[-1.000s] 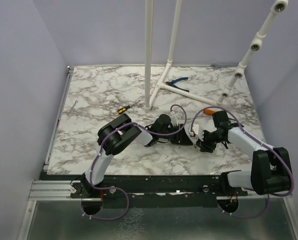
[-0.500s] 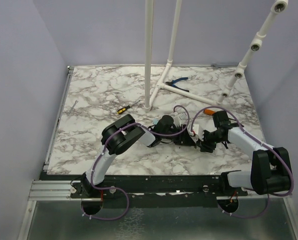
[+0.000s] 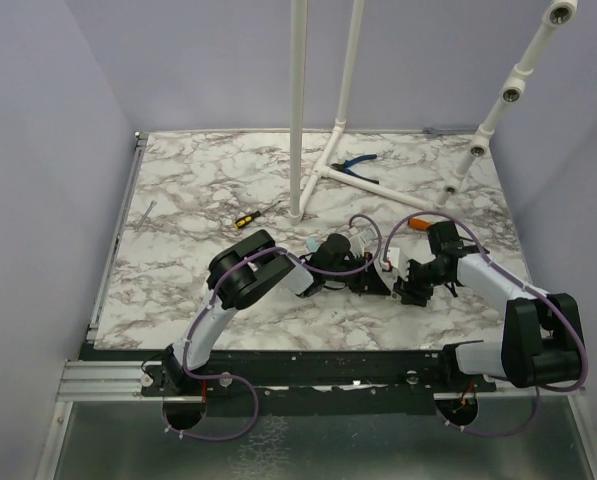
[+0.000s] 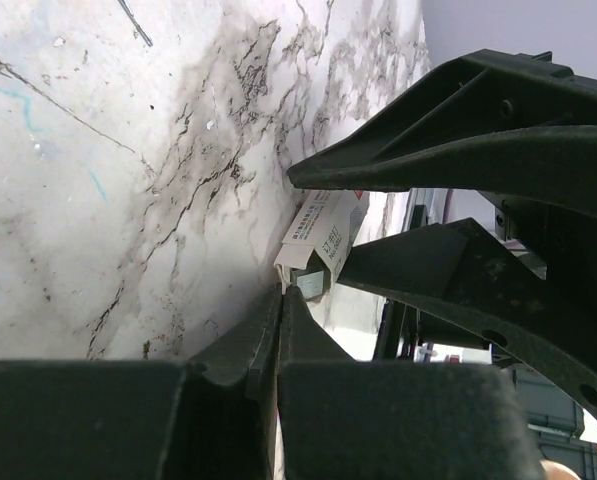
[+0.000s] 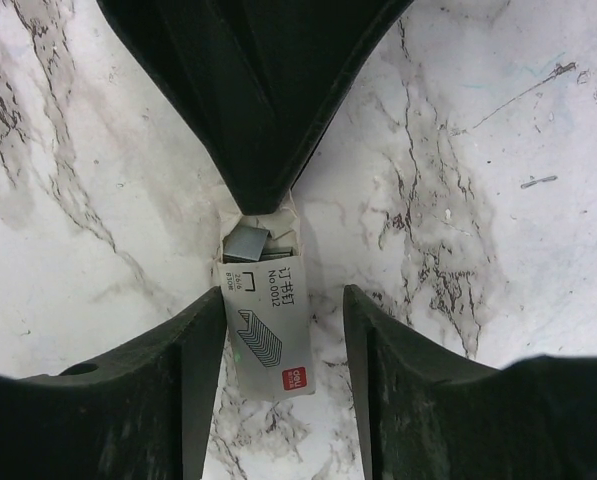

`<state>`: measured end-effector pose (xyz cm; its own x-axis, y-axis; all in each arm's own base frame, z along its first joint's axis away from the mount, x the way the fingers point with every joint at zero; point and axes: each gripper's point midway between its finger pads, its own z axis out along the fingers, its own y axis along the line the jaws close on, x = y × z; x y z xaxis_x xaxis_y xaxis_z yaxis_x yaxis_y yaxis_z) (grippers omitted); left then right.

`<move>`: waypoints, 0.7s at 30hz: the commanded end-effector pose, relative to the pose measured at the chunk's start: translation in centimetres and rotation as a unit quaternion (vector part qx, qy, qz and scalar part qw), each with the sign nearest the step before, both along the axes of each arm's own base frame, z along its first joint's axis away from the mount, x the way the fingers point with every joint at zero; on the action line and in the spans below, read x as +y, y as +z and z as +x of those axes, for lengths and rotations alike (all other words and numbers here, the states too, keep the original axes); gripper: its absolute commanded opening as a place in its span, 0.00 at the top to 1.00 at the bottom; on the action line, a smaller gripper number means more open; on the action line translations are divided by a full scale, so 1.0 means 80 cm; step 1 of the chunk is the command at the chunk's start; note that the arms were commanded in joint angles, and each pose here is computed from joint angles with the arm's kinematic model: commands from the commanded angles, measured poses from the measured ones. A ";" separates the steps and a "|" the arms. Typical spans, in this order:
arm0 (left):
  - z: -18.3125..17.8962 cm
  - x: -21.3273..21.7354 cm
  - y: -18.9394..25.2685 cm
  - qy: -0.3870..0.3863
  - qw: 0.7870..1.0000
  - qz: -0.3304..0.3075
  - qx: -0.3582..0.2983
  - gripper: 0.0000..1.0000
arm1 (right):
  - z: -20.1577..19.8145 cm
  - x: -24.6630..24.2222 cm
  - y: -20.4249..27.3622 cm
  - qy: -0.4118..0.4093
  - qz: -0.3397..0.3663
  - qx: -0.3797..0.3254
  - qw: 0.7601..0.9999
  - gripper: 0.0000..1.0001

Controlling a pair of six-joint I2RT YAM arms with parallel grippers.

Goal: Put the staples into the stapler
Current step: Open the staple box at the center of the board.

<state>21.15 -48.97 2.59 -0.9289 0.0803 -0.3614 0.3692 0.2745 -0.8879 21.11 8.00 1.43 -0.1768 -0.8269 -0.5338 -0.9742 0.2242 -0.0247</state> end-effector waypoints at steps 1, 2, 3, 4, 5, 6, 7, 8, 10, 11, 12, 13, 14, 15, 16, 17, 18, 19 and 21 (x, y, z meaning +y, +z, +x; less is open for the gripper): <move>-0.015 0.018 -0.060 0.007 0.997 0.069 0.032 1.00 | -0.026 -0.002 -0.016 -0.001 -0.001 0.050 0.999 0.47; -0.015 0.019 -0.059 0.008 0.997 0.068 0.033 1.00 | -0.026 -0.001 -0.016 0.000 -0.001 0.053 0.999 0.48; -0.015 0.019 -0.059 0.008 0.997 0.069 0.033 1.00 | -0.027 -0.001 -0.017 -0.001 -0.001 0.055 0.998 0.49; -0.015 0.020 -0.059 0.008 0.997 0.072 0.034 1.00 | -0.026 -0.001 -0.017 0.000 -0.001 0.056 0.998 0.51; -0.015 0.022 -0.059 0.008 0.997 0.074 0.033 1.00 | -0.026 -0.002 -0.018 0.000 -0.003 0.057 0.998 0.53; -0.014 0.023 -0.058 0.009 0.997 0.076 0.032 1.00 | -0.026 -0.004 -0.019 0.000 -0.007 0.056 0.998 0.56; -0.013 0.026 -0.058 0.012 0.996 0.080 0.032 1.00 | -0.026 -0.006 -0.021 0.000 -0.012 0.056 0.998 0.59; -0.011 0.029 -0.059 0.015 0.996 0.084 0.031 1.00 | -0.027 -0.009 -0.022 0.001 -0.018 0.054 0.998 0.61; -0.008 0.035 -0.059 0.021 0.995 0.091 0.028 1.00 | -0.028 -0.016 -0.024 0.003 -0.034 0.050 0.998 0.64; -0.006 0.038 -0.060 0.023 0.995 0.095 0.026 1.00 | -0.029 -0.019 -0.025 0.004 -0.040 0.049 0.998 0.66; -0.004 0.042 -0.061 0.025 0.995 0.099 0.025 1.00 | -0.030 -0.022 -0.026 0.006 -0.045 0.048 0.998 0.67; -0.003 0.045 -0.062 0.027 0.994 0.103 0.022 1.00 | -0.031 -0.024 -0.025 0.006 -0.049 0.048 0.998 0.68; -0.002 0.047 -0.063 0.027 0.994 0.108 0.020 1.00 | -0.032 -0.027 -0.025 0.007 -0.052 0.048 0.997 0.69; -0.001 0.049 -0.063 0.028 0.993 0.112 0.017 1.00 | -0.032 -0.029 -0.025 0.007 -0.055 0.050 0.997 0.69; 0.000 0.052 -0.064 0.030 0.993 0.116 0.015 1.00 | -0.032 -0.031 -0.024 0.007 -0.058 0.050 0.997 0.69; 0.000 0.054 -0.065 0.030 0.992 0.119 0.014 1.00 | -0.034 -0.034 -0.025 0.005 -0.060 0.053 0.997 0.69; 0.000 0.055 -0.065 0.031 0.992 0.122 0.012 1.00 | -0.034 -0.036 -0.024 0.005 -0.062 0.054 0.997 0.69; 0.001 0.057 -0.065 0.031 0.992 0.123 0.011 1.00 | -0.034 -0.038 -0.024 0.005 -0.065 0.054 0.996 0.69; 0.004 0.059 -0.065 0.034 0.991 0.127 0.007 1.00 | -0.036 -0.041 -0.024 0.004 -0.070 0.057 0.996 0.68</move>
